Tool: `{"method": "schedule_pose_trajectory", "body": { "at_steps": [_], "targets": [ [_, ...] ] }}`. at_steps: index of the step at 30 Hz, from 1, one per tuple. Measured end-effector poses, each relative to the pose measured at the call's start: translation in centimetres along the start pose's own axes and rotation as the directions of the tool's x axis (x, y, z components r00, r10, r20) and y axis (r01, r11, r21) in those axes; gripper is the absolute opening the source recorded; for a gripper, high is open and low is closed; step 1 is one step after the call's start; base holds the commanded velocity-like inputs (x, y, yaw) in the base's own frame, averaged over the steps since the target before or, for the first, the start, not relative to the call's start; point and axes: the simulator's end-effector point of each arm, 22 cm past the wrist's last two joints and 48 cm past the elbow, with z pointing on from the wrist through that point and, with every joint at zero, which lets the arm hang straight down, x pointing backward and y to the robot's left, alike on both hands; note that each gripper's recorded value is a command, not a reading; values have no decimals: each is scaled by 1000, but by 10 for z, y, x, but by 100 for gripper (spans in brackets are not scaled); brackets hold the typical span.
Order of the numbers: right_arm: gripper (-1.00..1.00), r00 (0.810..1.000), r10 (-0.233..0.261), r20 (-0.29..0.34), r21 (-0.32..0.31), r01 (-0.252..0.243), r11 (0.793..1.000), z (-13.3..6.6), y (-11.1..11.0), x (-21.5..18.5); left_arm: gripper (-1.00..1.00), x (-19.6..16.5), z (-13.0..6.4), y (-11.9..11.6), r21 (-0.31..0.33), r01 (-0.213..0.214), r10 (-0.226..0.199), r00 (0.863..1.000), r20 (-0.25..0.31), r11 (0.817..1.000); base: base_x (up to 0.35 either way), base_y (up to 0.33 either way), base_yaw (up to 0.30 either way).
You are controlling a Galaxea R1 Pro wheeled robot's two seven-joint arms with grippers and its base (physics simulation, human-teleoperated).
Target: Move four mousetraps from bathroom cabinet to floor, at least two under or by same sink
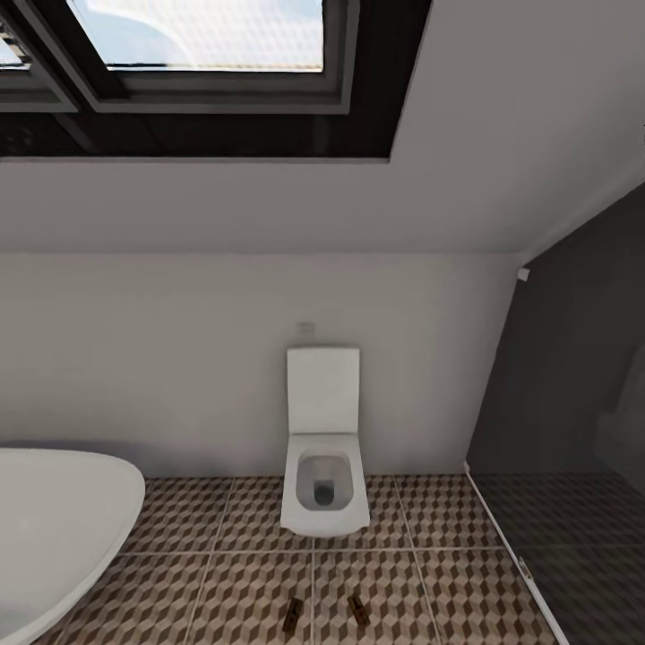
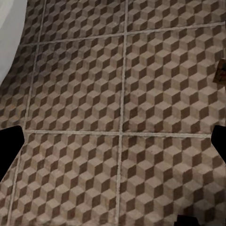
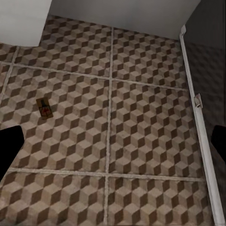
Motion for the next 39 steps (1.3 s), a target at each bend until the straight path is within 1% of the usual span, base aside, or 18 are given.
{"method": "schedule_pose_trajectory", "body": {
  "at_steps": [2,5,10,11,15,19,22,27,33,34,35,39],
  "targets": [
    [100,1000,14,-1,12,-14,1000,0,-3,0,100,6,0,0,-1,-2,2,1000,-29,1000,0,0,-49],
    [100,999,30,-10,26,-30,999,-2,-6,3,100,9,-1,1,-3,-3,3,999,-46,1000,0,0,-61],
    [100,997,48,-53,37,-46,998,-6,-7,17,100,8,-1,1,-5,-2,2,999,-52,1000,0,0,-70],
    [100,996,51,-72,39,-48,998,-8,-7,22,100,8,-1,1,-5,-2,2,999,-53,1000,0,0,-75],
    [100,994,54,-98,40,-50,998,-9,-7,28,100,6,-2,1,-5,-1,1,999,-49,1000,0,0,-53],
    [100,989,57,-139,30,-53,998,-10,2,36,100,5,-2,1,-4,0,0,999,-47,1000,0,0,-19],
    [100,983,60,-174,14,-59,998,-12,14,42,100,4,-2,-1,-3,1,-1,999,-46,1000,0,0,-7],
    [100,979,63,-194,5,-64,998,-12,23,44,100,5,-3,-8,6,4,-4,999,-53,1000,0,0,-3],
    [100,977,64,-205,-3,-66,998,-13,28,47,100,18,-4,-13,12,1,1,994,-109,1000,0,0,0],
    [100,976,64,-206,-4,-66,998,-13,28,47,100,23,-5,-14,13,-2,3,991,-133,1000,0,0,0],
    [100,976,64,-208,-5,-66,998,-13,28,48,100,26,-5,-14,14,-3,5,989,-145,1000,0,0,0],
    [100,975,63,-212,-6,-66,998,-13,29,50,100,35,-6,-14,14,-7,9,984,-178,1000,0,0,0]
  ]
}}
